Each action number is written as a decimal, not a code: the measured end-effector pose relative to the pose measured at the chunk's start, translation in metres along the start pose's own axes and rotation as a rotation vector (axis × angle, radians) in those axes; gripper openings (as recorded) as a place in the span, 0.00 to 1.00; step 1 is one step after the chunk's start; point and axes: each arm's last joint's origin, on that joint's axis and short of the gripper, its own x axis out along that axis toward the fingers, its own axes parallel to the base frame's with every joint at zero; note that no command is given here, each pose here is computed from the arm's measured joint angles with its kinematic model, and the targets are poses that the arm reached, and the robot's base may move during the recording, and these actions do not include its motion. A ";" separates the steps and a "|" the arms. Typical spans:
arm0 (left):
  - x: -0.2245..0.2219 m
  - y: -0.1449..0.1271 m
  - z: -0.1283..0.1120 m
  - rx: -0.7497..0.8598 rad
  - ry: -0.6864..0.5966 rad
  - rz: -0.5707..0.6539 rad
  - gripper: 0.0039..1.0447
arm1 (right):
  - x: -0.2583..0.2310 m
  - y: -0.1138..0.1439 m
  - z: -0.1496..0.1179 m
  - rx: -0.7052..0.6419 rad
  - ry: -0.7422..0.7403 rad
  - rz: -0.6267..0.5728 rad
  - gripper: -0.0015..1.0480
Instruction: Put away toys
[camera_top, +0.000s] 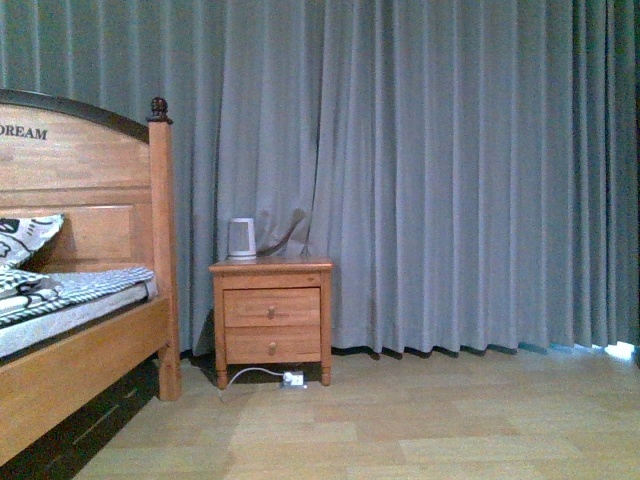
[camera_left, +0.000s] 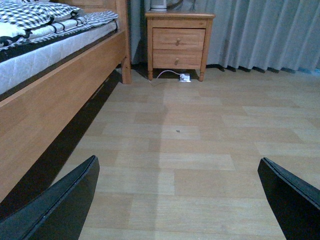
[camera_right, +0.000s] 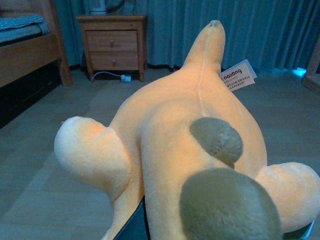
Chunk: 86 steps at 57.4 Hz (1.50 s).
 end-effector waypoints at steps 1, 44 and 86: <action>0.000 0.000 0.000 0.000 0.000 0.000 0.94 | 0.000 0.000 0.000 0.000 0.000 0.000 0.11; 0.000 0.000 0.000 0.000 0.000 0.000 0.94 | 0.000 0.000 0.000 0.000 0.000 -0.001 0.11; 0.000 0.000 0.000 0.000 0.000 0.001 0.94 | 0.000 0.000 0.000 0.000 0.000 -0.001 0.11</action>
